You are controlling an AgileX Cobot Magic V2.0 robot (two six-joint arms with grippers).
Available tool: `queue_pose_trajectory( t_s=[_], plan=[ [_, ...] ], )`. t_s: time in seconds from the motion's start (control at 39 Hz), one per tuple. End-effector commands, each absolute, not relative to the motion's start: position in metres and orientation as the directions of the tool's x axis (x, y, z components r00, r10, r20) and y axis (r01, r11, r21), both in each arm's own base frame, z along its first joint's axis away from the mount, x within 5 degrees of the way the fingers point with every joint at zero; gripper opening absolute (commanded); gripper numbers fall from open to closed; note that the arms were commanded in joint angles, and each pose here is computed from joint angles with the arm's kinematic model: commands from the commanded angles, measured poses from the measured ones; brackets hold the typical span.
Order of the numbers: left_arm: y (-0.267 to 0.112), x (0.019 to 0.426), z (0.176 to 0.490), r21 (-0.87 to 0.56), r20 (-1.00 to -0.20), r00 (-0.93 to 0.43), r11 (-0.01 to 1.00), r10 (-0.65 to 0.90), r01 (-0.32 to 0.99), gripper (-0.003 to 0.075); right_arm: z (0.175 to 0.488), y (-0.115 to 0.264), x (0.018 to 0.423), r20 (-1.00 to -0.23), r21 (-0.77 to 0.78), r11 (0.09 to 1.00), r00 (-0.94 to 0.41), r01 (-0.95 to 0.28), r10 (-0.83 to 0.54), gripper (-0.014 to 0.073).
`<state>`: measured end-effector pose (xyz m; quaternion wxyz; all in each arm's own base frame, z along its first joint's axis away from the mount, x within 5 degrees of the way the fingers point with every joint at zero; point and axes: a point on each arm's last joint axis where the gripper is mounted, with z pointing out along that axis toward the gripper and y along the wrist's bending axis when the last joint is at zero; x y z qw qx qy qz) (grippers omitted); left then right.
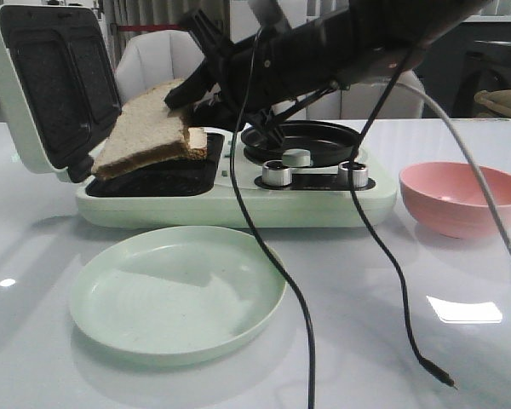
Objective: Make breakfast with bread and shrimp
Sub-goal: 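Lift the bread with the right gripper over the sandwich maker, then lower the bread onto the first slice and open the right gripper, then withdraw the right gripper back toward the pink bowl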
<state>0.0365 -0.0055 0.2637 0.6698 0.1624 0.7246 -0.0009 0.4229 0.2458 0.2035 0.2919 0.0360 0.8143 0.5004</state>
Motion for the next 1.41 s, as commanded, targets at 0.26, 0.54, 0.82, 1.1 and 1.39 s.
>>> queue_pose_trajectory(
  t_s=[0.26,0.54,0.82,1.1,1.39],
  plan=[
    [-0.007,0.036,0.278,0.207,-0.978,0.038,0.950,0.204,0.235,0.0113,0.224,0.252,0.433,-0.409,0.883,0.403,-0.818,-0.242,0.405,0.0279],
    [-0.007,0.036,0.278,0.207,-0.978,0.038,0.950,0.204,0.235,0.0113,0.233,0.251,0.429,-0.505,0.833,0.437,-0.789,-0.340,0.351,0.0449],
    [-0.007,0.036,0.278,0.207,-0.978,0.036,0.950,0.205,0.235,0.0113,0.272,0.235,0.424,-0.725,0.625,0.636,-0.638,-0.452,0.259,0.0449],
    [-0.007,0.036,0.278,0.207,-0.978,0.036,0.950,0.205,0.235,0.0113,0.314,0.220,0.405,-0.870,0.393,0.730,-0.483,-0.559,0.099,0.0445],
    [-0.007,0.036,0.278,0.207,-0.978,0.036,0.950,0.205,0.235,0.0113,0.342,0.193,0.363,-0.923,0.152,0.783,-0.369,-0.604,-0.106,0.0444]
  ],
)
